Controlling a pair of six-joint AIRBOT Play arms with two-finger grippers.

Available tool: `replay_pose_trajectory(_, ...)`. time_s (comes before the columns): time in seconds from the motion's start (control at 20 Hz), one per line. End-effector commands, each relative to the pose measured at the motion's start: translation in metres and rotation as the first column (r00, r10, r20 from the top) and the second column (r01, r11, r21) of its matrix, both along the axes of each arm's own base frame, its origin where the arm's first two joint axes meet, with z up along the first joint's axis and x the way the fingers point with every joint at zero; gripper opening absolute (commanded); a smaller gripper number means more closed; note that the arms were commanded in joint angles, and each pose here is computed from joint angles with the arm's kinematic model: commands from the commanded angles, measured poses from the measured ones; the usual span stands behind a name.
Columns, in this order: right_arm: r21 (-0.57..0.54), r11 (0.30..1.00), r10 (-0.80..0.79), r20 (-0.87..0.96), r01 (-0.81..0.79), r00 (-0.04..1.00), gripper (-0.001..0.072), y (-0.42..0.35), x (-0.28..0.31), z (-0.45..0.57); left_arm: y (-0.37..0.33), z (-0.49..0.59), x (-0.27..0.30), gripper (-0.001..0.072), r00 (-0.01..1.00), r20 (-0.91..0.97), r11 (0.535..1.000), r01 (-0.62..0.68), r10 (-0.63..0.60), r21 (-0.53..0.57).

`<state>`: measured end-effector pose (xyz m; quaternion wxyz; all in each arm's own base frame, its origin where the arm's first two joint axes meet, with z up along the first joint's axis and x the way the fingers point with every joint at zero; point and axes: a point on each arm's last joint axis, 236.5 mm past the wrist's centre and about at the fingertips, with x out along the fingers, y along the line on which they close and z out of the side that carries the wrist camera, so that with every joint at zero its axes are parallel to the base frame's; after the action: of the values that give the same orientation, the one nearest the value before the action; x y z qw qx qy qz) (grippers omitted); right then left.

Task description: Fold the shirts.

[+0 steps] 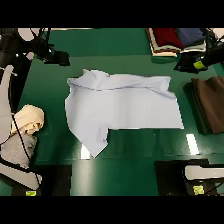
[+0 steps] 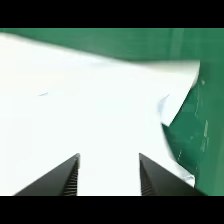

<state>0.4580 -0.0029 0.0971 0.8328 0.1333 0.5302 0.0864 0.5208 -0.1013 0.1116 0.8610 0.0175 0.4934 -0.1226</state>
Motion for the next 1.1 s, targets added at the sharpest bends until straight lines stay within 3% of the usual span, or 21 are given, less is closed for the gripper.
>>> replay_pose_trajectory(0.0, -0.014, 0.997, 0.072, -0.050, -0.073, 0.996, 0.0261, 0.006, -0.013, 0.006, 0.033, 0.008, -0.024, 0.0552, 0.993, -0.062, 0.994, -0.099, 0.101, 0.037)
replay_pose_trajectory(0.2, -0.006, 0.995, 0.095, -0.087, -0.096, 0.992, 0.0261, 0.016, -0.065, 0.004, 0.036, -0.019, -0.092, 0.0553, 0.980, -0.172, 0.995, -0.098, 0.102, 0.036)
replay_pose_trajectory(0.4, 0.163, 0.978, 0.139, -0.045, -0.130, 0.989, 0.0276, 0.062, -0.106, 0.010, 0.030, -0.091, -0.189, 0.0553, 0.938, -0.316, 0.988, -0.156, 0.142, -0.021)
replay_pose_trajectory(0.5, 0.241, 0.962, 0.137, -0.010, -0.130, 0.991, 0.0465, 0.081, -0.116, 0.018, 0.023, -0.123, -0.233, 0.0552, 0.910, -0.389, 0.983, -0.176, 0.142, -0.053)
replay_pose_trajectory(0.6, 0.275, 0.953, 0.130, 0.013, -0.129, 0.991, 0.0466, 0.089, -0.123, 0.022, 0.015, -0.151, -0.264, 0.0553, 0.879, -0.448, 0.970, -0.226, 0.162, -0.093)
replay_pose_trajectory(0.75, 0.272, 0.953, 0.130, 0.038, -0.135, 0.991, 0.0463, 0.091, -0.129, 0.030, 0.002, -0.181, -0.279, 0.0552, 0.855, -0.486, 0.946, -0.286, 0.181, -0.150)
replay_pose_trajectory(1.05, 0.256, 0.956, 0.125, 0.088, -0.143, 0.988, 0.0455, 0.091, -0.133, 0.044, -0.029, -0.191, -0.260, 0.0551, 0.886, -0.416, 0.889, -0.348, 0.207, -0.299)
